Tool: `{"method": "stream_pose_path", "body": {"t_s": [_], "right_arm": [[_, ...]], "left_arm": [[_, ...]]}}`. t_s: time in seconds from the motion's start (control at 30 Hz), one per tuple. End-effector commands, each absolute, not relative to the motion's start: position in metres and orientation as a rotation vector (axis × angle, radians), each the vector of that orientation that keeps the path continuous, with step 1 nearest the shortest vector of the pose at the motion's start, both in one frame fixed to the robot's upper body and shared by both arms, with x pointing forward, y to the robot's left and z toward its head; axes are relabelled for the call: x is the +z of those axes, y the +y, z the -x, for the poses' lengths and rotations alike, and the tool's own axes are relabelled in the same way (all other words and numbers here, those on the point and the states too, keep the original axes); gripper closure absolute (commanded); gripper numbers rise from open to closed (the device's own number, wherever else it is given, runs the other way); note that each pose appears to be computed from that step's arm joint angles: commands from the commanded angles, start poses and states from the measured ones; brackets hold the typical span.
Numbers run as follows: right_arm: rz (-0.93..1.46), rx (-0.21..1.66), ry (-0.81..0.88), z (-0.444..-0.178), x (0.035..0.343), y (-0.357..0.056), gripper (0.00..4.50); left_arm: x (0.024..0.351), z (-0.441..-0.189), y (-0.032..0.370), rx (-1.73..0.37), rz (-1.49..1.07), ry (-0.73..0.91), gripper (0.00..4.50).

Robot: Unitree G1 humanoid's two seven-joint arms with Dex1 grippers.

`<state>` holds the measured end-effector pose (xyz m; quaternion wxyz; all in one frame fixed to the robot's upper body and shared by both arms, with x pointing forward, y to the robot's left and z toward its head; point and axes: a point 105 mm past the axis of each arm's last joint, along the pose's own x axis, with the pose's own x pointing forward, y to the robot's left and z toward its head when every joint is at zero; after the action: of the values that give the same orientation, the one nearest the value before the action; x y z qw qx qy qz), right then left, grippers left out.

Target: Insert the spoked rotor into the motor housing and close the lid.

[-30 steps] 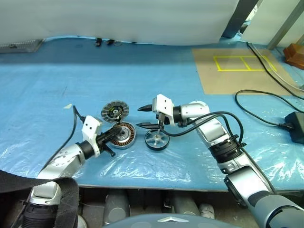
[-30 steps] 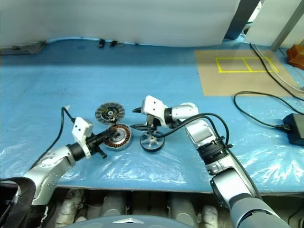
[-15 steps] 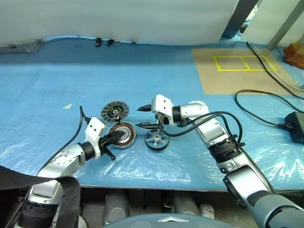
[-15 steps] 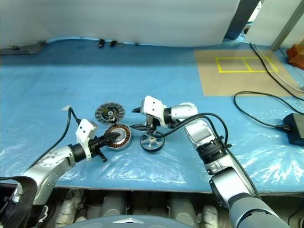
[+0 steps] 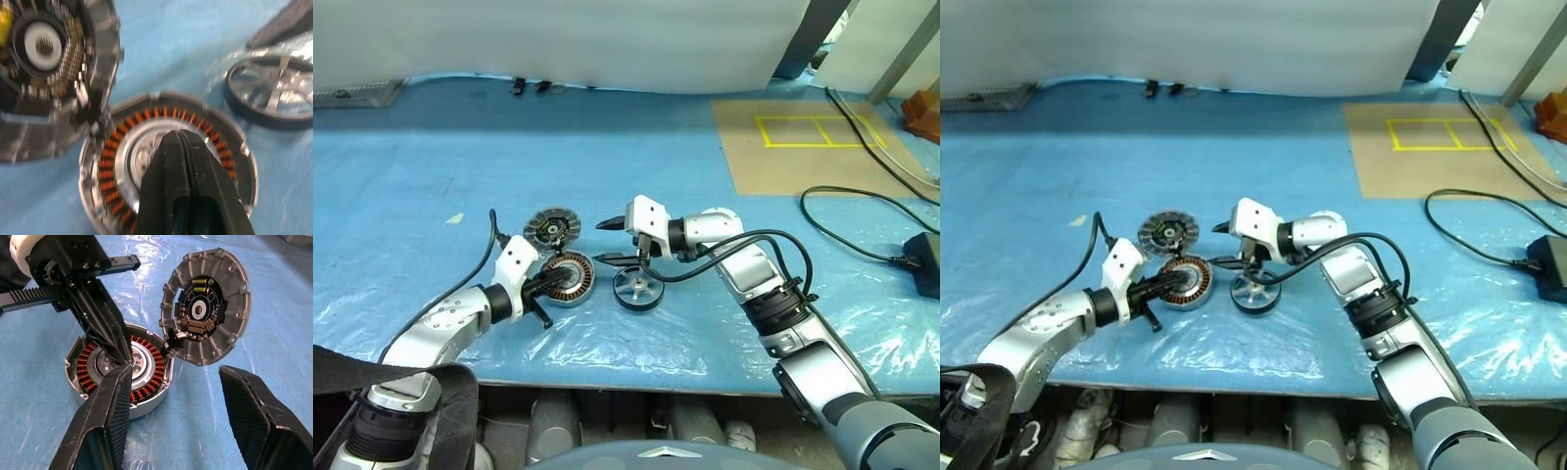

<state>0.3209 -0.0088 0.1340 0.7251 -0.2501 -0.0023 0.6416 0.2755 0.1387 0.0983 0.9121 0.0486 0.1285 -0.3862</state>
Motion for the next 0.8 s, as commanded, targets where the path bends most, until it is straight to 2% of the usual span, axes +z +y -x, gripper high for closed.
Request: {"method": "stream_pose_path", "body": {"t_s": [0.03,0.6,0.8], "right_arm": [[0.569,1.426,-0.049,-0.320,0.143,-0.005,1.62],[0.581,1.427,-0.042,-0.319,0.140,-0.007,1.62],[0.581,1.427,-0.036,-0.319,0.140,-0.007,1.62]], "left_arm": [[0.114,-0.277,0.142,-0.785,-0.092,0.201,4.47],[0.072,-0.270,0.138,-0.747,-0.146,0.332,4.47],[0.056,-0.259,0.144,-0.765,-0.201,0.432,4.47]]}}
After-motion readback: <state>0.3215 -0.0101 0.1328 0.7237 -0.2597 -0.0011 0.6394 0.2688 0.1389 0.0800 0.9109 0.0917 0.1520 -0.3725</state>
